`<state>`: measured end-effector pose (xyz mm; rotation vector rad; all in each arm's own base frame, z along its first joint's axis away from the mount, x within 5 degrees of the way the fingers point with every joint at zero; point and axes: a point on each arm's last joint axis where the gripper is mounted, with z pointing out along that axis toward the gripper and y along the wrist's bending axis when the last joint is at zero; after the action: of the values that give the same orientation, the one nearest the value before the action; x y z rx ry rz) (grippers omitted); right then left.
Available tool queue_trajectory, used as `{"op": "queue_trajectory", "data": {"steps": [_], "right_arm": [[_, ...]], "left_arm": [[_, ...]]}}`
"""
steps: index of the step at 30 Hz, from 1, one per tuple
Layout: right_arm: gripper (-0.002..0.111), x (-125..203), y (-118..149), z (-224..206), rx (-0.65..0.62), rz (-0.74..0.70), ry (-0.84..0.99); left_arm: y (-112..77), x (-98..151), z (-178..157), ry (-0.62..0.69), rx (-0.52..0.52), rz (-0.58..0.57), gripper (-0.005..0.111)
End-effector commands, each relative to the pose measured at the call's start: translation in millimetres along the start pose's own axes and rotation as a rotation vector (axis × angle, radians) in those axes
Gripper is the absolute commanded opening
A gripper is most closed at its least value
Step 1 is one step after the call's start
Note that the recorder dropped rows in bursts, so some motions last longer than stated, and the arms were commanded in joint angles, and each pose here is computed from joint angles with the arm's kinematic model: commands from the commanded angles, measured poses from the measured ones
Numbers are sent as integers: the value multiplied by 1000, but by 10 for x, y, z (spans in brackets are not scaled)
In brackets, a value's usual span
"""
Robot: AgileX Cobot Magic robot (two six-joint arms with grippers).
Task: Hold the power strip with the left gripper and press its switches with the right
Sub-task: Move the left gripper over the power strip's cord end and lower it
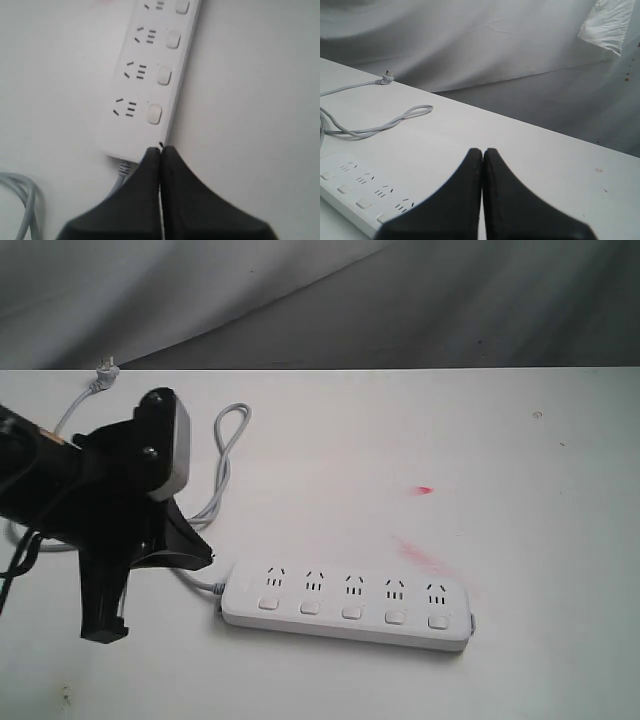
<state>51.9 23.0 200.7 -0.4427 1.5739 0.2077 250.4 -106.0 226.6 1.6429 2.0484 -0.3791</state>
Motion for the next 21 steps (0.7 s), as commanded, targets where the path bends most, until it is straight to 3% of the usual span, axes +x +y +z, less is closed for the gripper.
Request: {"op": "queue_trajectory", "data": {"steps": [1, 5, 7, 13, 21], "right_arm": [[0, -1, -4, -4, 8, 5, -11], [0, -1, -4, -4, 8, 5, -11], [0, -1, -4, -4, 8, 5, -11], [0, -1, -4, -4, 8, 5, -11], [0, -1, -4, -4, 8, 5, -11]], "left_arm": [[182, 89, 233, 102, 23, 66, 0], [231, 135, 313, 129, 13, 74, 0], [247, 115, 300, 115, -9, 64, 8], [240, 63, 305, 58, -5, 3, 68], [270, 37, 324, 22, -30, -41, 74]]}}
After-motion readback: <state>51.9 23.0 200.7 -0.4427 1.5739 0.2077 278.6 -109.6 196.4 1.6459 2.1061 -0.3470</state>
